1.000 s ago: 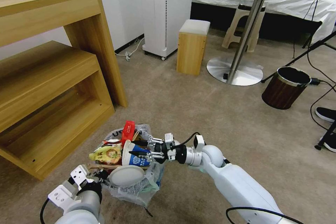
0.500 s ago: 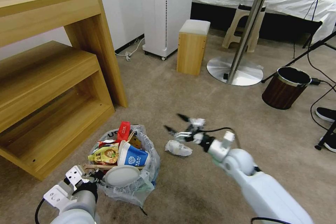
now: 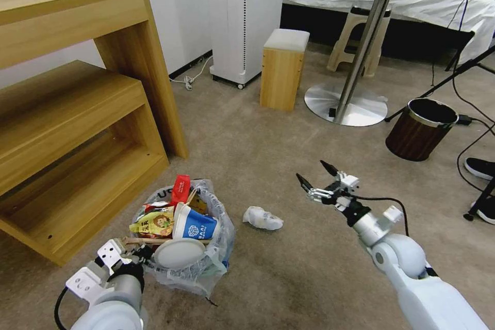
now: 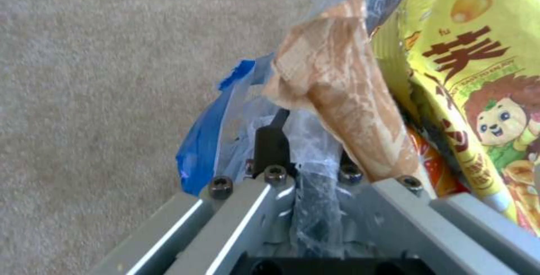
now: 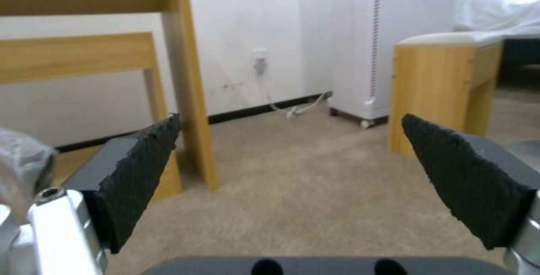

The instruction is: Pick up the trash bin and place the garbage on the floor into it.

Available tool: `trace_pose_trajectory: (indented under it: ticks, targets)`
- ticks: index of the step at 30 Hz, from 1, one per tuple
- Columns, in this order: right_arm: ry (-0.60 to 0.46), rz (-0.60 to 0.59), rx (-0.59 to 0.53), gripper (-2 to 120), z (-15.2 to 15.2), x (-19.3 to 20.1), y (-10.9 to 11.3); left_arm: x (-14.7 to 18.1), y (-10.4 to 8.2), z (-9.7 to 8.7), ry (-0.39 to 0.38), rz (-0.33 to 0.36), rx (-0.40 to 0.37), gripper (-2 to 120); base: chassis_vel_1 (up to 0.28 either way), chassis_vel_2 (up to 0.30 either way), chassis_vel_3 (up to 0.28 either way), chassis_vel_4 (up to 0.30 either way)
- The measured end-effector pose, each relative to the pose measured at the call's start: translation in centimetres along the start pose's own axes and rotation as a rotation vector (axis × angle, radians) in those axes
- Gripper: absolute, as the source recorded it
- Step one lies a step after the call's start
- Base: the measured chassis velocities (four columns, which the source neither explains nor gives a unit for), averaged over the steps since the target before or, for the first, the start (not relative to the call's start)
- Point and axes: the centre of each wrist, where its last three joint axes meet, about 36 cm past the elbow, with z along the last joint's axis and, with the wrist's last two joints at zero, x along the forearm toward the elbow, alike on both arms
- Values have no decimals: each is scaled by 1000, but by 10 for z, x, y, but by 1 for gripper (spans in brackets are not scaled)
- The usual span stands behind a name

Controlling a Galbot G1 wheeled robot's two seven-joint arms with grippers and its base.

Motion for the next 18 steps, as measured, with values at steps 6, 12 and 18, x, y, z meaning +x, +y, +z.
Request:
trace_pose_trajectory:
  ticks: [6, 12, 18]
  targets:
    - [-24, 49, -7, 100, 2, 8, -2, 1, 1, -5, -24, 1, -4, 1, 0, 0, 0, 0]
    - [-13, 60, -14, 100, 10, 15, -1, 2, 4, -6, -32, -9, -8, 1, 0, 0, 0, 0]
    - [14, 84, -17, 100, 12, 6, 4, 1, 9, -4, -47, -36, -33, 1, 0, 0, 0, 0]
